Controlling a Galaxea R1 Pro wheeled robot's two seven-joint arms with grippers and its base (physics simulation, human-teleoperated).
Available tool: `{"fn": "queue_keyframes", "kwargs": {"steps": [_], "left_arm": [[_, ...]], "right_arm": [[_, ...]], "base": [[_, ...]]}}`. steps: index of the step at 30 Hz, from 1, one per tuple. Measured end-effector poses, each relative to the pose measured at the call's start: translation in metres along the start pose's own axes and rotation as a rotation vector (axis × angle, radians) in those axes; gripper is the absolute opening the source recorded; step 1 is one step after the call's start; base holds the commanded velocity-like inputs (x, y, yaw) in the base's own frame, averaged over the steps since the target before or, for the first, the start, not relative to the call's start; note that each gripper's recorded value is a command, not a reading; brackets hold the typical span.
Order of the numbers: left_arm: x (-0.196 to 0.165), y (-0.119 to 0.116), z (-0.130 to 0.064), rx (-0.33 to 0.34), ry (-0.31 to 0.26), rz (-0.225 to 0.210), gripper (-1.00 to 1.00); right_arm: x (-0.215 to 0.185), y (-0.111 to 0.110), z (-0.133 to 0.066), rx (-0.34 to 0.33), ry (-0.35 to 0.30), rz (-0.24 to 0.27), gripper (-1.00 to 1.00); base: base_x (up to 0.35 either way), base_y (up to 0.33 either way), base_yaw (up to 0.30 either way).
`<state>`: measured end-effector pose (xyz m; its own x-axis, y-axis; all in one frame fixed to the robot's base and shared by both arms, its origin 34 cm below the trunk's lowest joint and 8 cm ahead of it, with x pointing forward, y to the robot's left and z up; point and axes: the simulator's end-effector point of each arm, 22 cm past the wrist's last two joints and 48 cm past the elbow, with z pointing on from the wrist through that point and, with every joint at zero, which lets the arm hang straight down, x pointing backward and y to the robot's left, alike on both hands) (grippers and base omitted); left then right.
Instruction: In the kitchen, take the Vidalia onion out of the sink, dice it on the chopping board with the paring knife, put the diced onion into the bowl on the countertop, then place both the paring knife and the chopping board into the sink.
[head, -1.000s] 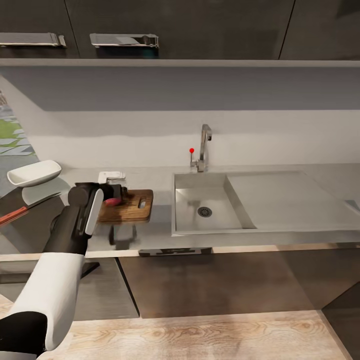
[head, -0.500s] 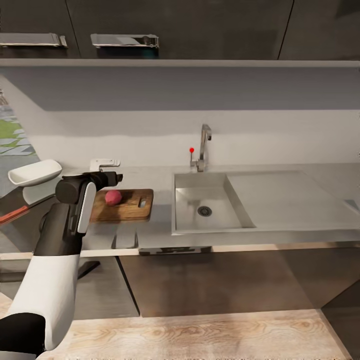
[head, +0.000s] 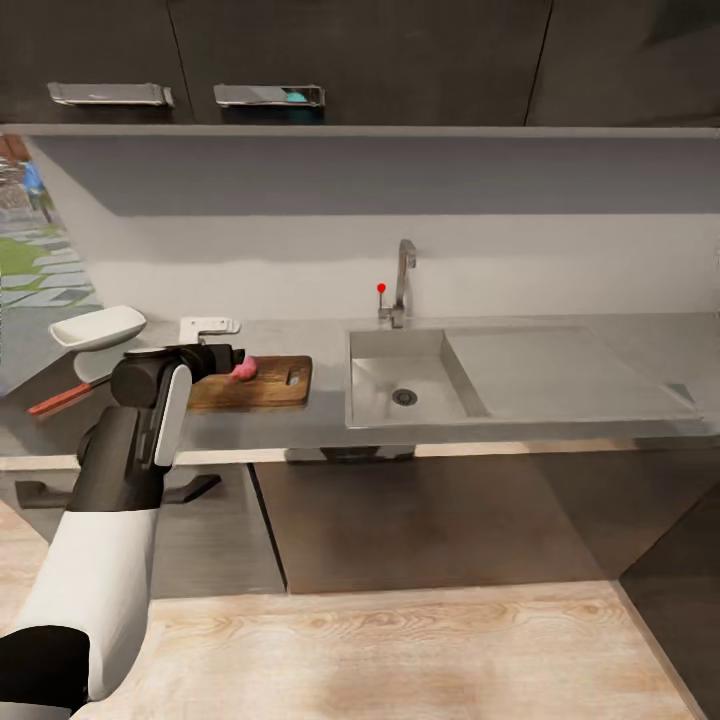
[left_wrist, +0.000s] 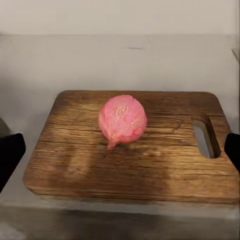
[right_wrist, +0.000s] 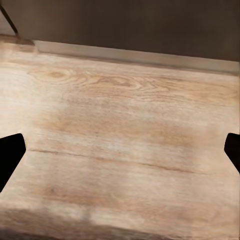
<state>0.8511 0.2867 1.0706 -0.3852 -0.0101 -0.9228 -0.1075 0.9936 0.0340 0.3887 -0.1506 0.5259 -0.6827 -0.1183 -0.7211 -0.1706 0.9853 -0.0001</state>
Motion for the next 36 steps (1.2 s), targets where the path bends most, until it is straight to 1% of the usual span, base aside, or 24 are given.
{"fn": "queue_keyframes", "kwargs": {"steps": [8, 17, 23, 27, 33, 36], "left_arm": [[0.008, 0.0, 0.005, -0.002, 0.023, 0.002, 1.0], [0.027, 0.0, 0.011, -0.001, 0.064, 0.006, 1.0], [0.049, 0.0, 0.014, -0.002, 0.099, 0.01, 1.0], [0.069, 0.0, 0.018, -0.003, 0.137, 0.013, 1.0], [0.088, 0.0, 0.021, -0.004, 0.171, 0.017, 1.0], [0.104, 0.0, 0.023, -0.003, 0.199, 0.019, 1.0]], "right_arm": [[0.0, 0.0, 0.0, 0.0, 0.0, 0.0, 1.0], [0.0, 0.0, 0.0, 0.0, 0.0, 0.0, 1.0], [0.0, 0.0, 0.0, 0.001, 0.0, 0.0, 1.0], [0.0, 0.0, 0.0, 0.0, 0.0, 0.0, 1.0], [0.0, 0.0, 0.0, -0.001, 0.0, -0.001, 1.0], [0.0, -0.001, 0.0, -0.001, 0.0, -0.001, 1.0]], "base": [[-0.334, 0.0, 0.0], [-0.307, 0.0, 0.0], [-0.05, 0.0, 0.0], [-0.005, 0.0, 0.0], [-0.001, 0.0, 0.0], [0.0, 0.0, 0.0]]}}
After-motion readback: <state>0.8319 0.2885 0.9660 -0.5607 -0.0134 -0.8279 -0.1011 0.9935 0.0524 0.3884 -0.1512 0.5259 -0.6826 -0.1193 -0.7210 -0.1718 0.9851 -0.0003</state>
